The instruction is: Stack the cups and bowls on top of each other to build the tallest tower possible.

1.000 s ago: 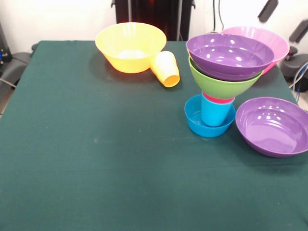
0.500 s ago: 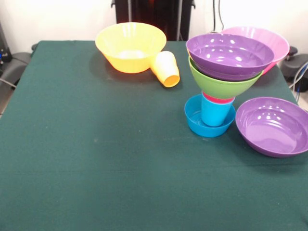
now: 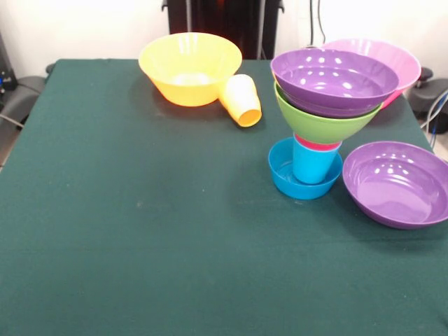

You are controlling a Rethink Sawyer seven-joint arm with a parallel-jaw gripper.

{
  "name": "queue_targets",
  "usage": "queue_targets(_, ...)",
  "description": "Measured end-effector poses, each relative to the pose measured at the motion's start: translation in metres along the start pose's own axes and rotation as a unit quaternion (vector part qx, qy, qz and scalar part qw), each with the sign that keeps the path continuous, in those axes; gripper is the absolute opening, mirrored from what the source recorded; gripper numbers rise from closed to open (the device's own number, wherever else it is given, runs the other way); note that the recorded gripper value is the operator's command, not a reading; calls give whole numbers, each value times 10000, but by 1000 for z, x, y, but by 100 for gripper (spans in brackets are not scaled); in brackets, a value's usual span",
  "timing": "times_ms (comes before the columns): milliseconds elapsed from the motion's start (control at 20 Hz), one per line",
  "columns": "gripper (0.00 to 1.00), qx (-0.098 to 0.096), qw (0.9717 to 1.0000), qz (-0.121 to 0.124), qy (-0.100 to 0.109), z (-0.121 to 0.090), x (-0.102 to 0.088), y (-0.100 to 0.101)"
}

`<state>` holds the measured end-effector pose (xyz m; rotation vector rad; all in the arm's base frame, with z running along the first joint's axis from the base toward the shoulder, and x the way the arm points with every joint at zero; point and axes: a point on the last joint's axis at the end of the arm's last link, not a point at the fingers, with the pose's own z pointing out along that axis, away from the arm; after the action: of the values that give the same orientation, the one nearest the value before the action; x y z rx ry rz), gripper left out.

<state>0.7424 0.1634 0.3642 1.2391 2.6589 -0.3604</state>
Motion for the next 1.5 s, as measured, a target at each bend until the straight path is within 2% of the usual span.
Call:
queue_targets(250, 100, -191, 9996, 205, 31, 6, -19, -19)
queue_targets(300, 100, -288, 9992, 283, 27, 10, -26, -25)
queue_targets(450, 100, -419, 9984, 382, -11, 21, -37, -36)
queue_targets(650, 100, -563, 9975, 423, -69, 36, -50, -50)
queue_targets(850, 100, -695, 9969, 345, -121, 53, -59, -63)
queue_targets(1200, 100, -897, 9957, 125, -187, 78, -63, -77)
queue_targets(1500, 100, -1184, 9927, 33, -233, 102, -59, -88)
